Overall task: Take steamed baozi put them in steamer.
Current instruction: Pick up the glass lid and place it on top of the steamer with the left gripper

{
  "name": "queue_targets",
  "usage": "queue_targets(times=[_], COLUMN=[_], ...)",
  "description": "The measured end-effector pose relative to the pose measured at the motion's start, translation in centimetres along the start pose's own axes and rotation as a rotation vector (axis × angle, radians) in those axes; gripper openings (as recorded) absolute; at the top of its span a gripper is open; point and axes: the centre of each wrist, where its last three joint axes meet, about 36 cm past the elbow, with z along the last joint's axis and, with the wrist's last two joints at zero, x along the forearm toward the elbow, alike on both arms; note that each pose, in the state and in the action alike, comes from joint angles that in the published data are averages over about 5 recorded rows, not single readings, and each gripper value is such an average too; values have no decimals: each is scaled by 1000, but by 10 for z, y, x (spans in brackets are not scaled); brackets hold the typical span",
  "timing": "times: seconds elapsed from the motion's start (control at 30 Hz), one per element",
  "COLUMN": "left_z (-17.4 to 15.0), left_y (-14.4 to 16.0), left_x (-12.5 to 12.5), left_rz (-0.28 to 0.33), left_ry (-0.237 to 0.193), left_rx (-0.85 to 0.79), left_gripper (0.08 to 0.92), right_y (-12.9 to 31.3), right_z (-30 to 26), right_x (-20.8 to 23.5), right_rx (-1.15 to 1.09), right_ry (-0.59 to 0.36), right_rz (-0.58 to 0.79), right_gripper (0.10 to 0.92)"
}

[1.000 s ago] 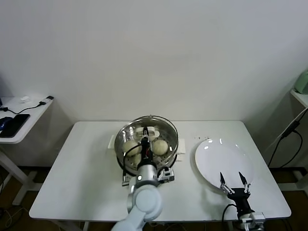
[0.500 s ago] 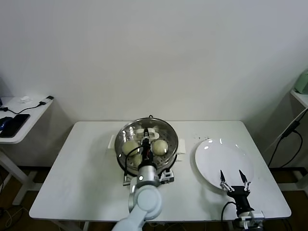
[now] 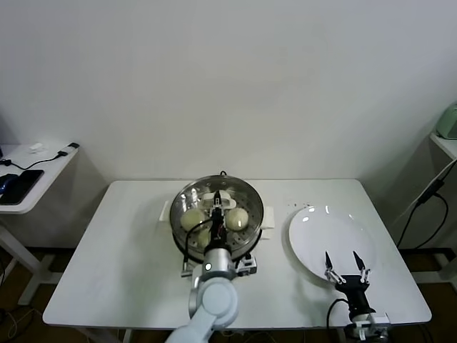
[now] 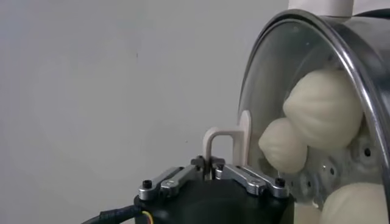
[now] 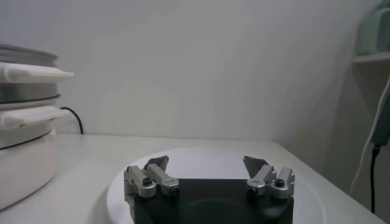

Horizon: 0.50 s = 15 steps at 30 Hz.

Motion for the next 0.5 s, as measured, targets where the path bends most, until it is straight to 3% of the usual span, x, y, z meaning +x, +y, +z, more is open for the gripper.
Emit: queue_targets(times=[0.5], left_z=[20], left_y=[31], left_x=[23], left_rz=[10], left_ry=[-52], left_rx=[127], left_gripper=[604], right_y=[2], right_z=[-3], right_x=[-5], right_rx=[8], right_ry=[5], right_rz=[-21], right_gripper=[823])
